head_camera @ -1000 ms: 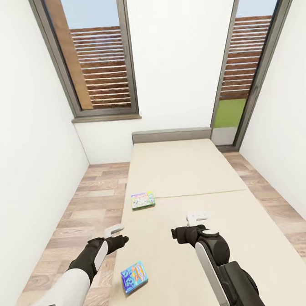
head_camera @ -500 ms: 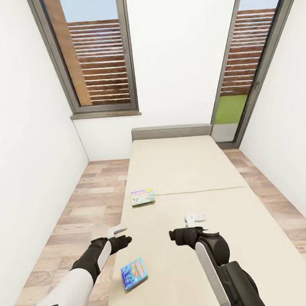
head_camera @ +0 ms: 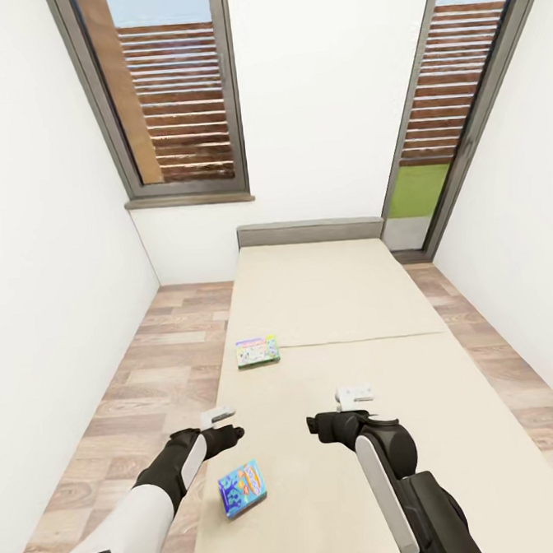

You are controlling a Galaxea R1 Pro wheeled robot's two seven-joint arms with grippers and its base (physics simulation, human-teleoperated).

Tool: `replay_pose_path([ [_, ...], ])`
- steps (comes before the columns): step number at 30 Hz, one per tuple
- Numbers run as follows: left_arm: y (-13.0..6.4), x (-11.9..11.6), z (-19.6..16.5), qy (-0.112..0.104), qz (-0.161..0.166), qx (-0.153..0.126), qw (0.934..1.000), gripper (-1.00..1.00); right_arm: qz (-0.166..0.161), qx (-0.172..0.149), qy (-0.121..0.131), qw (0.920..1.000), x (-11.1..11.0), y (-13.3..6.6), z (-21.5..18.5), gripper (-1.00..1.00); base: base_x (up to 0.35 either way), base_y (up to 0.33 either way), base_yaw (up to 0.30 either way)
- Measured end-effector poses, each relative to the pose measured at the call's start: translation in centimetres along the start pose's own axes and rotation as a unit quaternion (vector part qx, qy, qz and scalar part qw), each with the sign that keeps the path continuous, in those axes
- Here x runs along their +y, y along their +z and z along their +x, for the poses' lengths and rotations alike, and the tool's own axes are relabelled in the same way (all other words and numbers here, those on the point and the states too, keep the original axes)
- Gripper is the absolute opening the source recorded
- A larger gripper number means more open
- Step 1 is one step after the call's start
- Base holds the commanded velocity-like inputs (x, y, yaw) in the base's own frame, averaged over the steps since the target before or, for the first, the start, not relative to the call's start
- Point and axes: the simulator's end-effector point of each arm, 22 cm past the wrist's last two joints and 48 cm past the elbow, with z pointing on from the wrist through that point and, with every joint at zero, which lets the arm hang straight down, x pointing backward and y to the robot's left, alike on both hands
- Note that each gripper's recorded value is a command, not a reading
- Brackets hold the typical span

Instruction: Put all the toys in the child's room - the three board games (two on the bed and one on the table), the two jigsaw puzzles on the table, and the tennis ball on the table - inside the toy box on the table in the child's room.

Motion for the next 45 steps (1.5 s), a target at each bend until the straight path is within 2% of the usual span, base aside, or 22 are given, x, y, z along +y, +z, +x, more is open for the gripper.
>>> replay_pose_path([
  [10,0.6,-1.4,0.7,0.002,0.010,0.005,0.9999,1.00,0.000,0.008,0.001,1.0000,-0.1,0.6,0.5,1.00,0.000,0.000,0.000],
  [19,0.9,-1.6,0.2,0.000,0.012,0.001,0.9999,1.00,0.000,0.016,0.002,0.9999,-0.2,1.1,1.1,1.00,0.000,0.000,0.000],
  [41,2.1,-0.6,0.9,-0.002,0.004,0.005,1.0000,1.00,0.000,0.034,0.005,0.9994,-0.5,2.3,2.3,1.00,0.000,0.000,0.000],
  [45,1.8,-0.4,-1.2,-0.001,0.002,-0.011,0.9999,1.00,0.000,0.037,0.006,0.9993,-0.5,2.5,2.5,1.00,0.000,0.000,0.000],
])
